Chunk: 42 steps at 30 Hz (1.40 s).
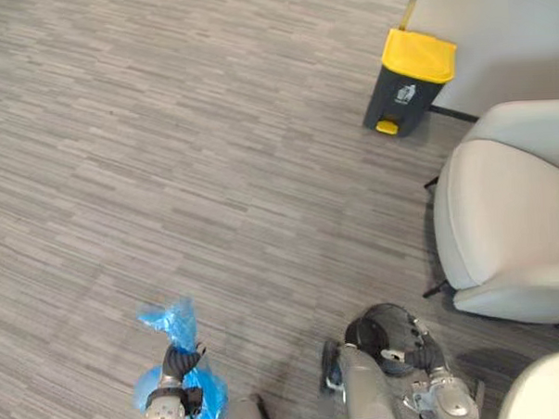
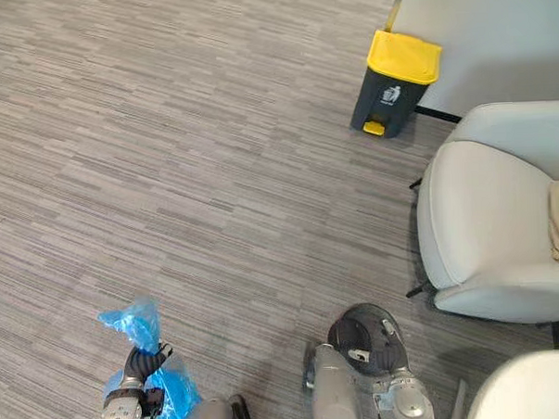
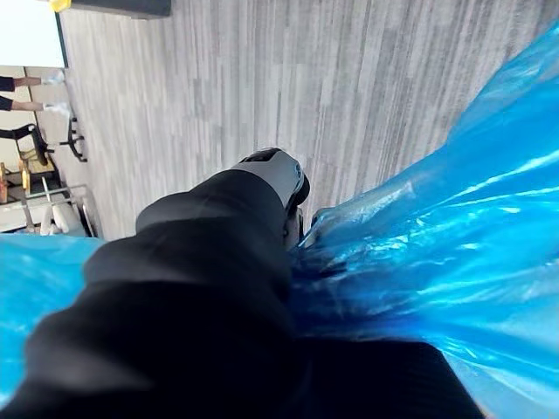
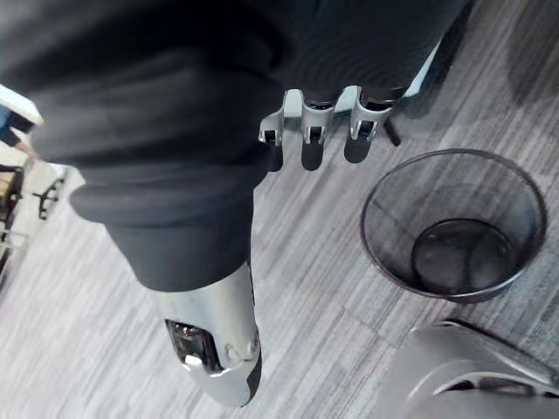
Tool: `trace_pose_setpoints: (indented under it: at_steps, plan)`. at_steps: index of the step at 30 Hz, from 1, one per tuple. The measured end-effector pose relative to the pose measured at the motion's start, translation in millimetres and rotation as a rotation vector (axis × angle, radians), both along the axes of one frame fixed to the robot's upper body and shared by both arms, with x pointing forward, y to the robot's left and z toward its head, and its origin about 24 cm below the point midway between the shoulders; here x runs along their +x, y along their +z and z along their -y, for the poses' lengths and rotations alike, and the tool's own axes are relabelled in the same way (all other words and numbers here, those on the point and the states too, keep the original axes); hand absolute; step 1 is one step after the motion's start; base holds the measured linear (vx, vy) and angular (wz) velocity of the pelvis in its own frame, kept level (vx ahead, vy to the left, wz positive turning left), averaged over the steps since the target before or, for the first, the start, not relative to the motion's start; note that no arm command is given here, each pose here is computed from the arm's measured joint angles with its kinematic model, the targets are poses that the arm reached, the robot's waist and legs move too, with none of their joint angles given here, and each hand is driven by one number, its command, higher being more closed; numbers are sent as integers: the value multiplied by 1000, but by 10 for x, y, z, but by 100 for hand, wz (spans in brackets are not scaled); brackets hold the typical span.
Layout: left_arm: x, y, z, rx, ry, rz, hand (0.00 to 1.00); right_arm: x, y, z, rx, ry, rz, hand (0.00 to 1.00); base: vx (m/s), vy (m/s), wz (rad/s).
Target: Gather rubbish on tea table into small bin, then transfer packed bag to large trash can.
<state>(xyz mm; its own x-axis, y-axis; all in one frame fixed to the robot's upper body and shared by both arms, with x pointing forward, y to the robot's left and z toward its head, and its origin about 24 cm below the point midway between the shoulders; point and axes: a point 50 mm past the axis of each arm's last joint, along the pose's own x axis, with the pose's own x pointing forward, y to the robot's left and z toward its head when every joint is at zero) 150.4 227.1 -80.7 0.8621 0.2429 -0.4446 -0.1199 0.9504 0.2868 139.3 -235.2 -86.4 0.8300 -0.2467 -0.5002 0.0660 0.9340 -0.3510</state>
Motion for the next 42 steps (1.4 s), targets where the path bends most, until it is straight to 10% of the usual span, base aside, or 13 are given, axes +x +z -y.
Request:
trace_pose_setpoints:
  at_steps: [42]
  plan:
    - [145,99,427,-131,-24,92,100,397,327,-60,-29,7,183,0,570,20,-52]
